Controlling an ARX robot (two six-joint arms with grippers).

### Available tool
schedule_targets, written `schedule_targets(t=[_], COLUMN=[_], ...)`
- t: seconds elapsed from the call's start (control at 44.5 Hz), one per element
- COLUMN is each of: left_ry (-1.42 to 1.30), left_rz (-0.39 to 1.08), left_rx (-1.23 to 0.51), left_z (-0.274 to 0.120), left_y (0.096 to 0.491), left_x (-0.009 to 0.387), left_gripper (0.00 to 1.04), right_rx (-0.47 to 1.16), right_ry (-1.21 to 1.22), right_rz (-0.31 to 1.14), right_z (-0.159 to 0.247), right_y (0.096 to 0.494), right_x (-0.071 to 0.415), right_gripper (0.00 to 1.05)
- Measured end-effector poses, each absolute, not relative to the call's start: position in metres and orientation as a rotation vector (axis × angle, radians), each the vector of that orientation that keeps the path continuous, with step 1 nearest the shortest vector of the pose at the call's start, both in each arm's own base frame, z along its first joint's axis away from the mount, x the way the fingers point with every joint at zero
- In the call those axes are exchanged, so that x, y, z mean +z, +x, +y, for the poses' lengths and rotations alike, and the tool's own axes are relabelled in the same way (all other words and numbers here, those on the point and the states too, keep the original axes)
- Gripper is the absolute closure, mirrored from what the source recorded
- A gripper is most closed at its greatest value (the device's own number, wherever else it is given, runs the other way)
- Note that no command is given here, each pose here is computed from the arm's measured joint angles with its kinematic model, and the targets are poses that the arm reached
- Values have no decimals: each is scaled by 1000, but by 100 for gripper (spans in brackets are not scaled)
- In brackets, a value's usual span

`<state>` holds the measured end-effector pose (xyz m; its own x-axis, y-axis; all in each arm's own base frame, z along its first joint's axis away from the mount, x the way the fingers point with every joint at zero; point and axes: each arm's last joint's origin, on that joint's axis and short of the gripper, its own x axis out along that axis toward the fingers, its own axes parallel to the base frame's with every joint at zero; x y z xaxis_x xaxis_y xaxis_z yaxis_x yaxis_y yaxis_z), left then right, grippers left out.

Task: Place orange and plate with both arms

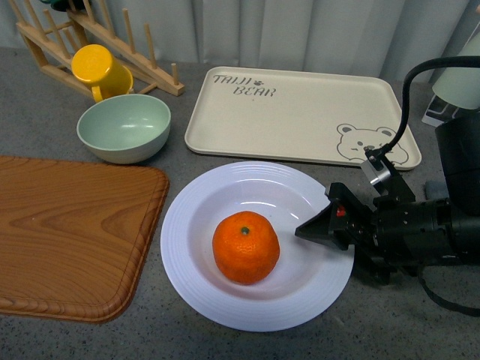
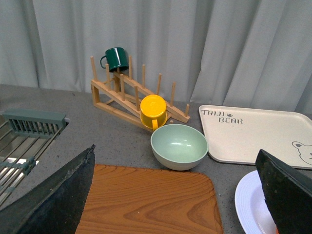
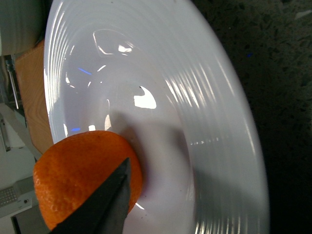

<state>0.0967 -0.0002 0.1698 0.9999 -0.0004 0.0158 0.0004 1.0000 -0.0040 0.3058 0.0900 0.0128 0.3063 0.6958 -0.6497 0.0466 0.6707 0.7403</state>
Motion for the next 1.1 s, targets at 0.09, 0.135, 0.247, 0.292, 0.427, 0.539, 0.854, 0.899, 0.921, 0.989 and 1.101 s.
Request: schedule_targets(t=[0.09,0.135,0.247,0.292,0.427,0.539,0.854,0.899,0.921,0.989,1.101], left_ry=[-4,-4,-4,-4,-4,-4,-4,-4,-4,-4,-4], left_rz=[-16,-16,-16,-16,-16,-16,-16,-16,-16,-16,-16], left_rx=[-1,0,0,0,-1,-1,-1,-1,-1,-1,-1], left_z=[0,0,0,0,0,0,0,0,0,0,0], left_y=[97,97,97,97,97,97,97,97,97,97,97], left_x=[170,170,170,170,170,170,170,170,170,170,170], left_gripper=[7,7,7,7,7,7,7,7,7,7,7], right_rx=[479,473,484,503,517,539,613,593,582,526,426], right_ry=[745,741,761,770,777,808,1020,1047,1058,1105,1146], right_rz=[1211,1217,1236,1234,1214,1183,953,924,910,857,805], right_z=[90,90,90,90,90,90,86,86,86,87,91], right_y=[305,304,303,303,302,299,305,308,310,318,329], right_x=[10,9,7,9,10,11,31,34,35,34,31], right_gripper=[71,78,96,99,101,101,101,101,101,101,101])
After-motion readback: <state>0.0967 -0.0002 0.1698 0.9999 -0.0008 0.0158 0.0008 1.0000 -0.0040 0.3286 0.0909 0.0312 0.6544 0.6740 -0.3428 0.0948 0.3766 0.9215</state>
